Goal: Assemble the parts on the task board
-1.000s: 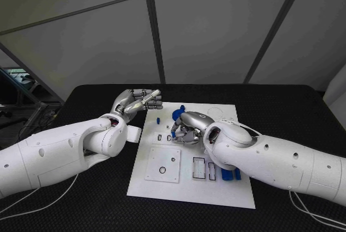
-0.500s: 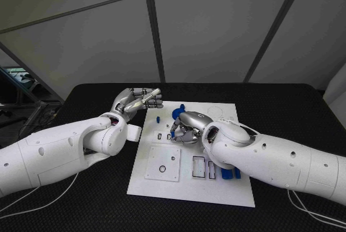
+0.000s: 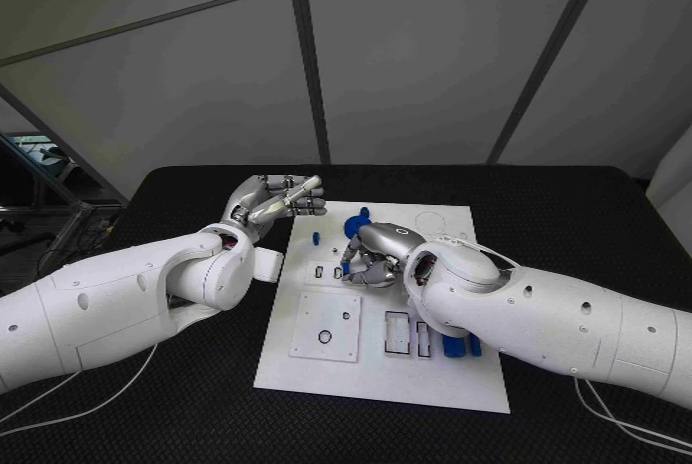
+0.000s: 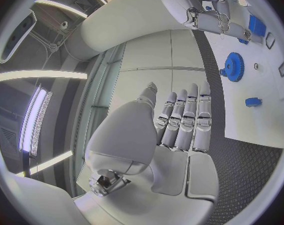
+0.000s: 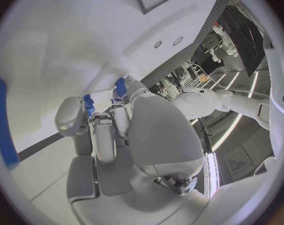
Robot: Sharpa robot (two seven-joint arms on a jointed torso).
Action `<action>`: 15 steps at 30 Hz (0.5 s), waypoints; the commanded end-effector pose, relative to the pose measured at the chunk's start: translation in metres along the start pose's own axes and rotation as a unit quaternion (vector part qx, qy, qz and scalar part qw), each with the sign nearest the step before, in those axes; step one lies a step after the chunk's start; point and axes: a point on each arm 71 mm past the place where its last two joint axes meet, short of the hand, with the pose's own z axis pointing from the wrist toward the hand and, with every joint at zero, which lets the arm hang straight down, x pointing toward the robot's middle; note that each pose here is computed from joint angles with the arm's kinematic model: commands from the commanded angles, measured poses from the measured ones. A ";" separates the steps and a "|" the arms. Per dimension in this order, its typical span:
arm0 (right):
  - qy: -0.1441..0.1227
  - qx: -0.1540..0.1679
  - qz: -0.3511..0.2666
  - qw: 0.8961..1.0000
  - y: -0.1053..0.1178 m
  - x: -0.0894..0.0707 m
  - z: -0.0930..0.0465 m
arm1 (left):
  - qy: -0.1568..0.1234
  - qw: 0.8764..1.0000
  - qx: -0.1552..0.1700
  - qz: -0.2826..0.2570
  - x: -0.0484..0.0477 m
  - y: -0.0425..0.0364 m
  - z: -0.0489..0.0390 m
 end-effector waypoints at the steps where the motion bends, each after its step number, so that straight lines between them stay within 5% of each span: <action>1: 0.022 0.012 -0.013 1.000 -0.003 0.005 -0.001 | 0.007 1.000 0.004 -0.001 0.0015 -0.0016 0.0006; 15: 0.022 0.014 -0.021 0.999 -0.005 0.005 -0.001 | 0.007 1.000 0.004 0.000 0.0009 -0.0016 0.0005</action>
